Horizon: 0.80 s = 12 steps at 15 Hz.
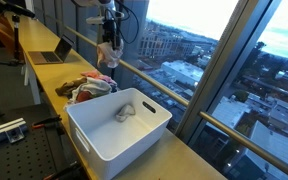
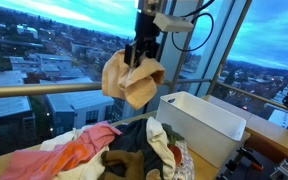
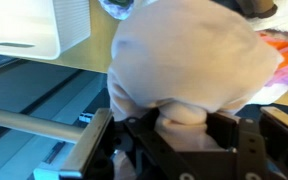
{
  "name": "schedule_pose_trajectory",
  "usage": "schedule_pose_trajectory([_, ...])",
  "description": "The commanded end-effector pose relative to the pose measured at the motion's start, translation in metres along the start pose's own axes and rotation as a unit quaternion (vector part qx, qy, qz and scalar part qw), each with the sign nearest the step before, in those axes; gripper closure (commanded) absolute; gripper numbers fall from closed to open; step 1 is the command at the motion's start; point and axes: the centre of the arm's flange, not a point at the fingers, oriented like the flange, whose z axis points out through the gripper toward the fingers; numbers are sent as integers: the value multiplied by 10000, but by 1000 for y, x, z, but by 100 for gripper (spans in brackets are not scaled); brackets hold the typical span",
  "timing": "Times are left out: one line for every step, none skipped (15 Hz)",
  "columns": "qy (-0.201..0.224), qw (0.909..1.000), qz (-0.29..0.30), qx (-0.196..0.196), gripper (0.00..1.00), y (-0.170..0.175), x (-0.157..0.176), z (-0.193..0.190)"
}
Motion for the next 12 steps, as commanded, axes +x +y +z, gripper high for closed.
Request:
schedule_pose_trajectory([76,9983,576,-77,94,63,-61,-14])
schedule_pose_trajectory([84,9972,740,-80,94,78,-67,-16])
schedule_pose_trajectory([83,9957,915,-82,94,92,-72,-17])
schedule_pose_trajectory([91,9942,1069,-104,94,106,-80,-19])
schedule_pose_trajectory([81,9924,1221,-141,94,121,-87,-19])
schedule_pose_trajectory([65,9905,1361,-176,94,136,-96,-20])
schedule_pose_trajectory([38,9886,1489,-211,94,151,-104,-20])
schedule_pose_trajectory([2,9867,1602,-258,94,165,-114,-20])
schedule_pose_trajectory([-31,9849,1703,-318,94,180,-125,-19])
schedule_pose_trajectory([-92,9828,1805,-384,94,196,-136,-19])
schedule_pose_trajectory([-149,9807,1899,-442,94,211,-149,-17])
schedule_pose_trajectory([-198,9787,1981,-502,94,227,-163,-14])
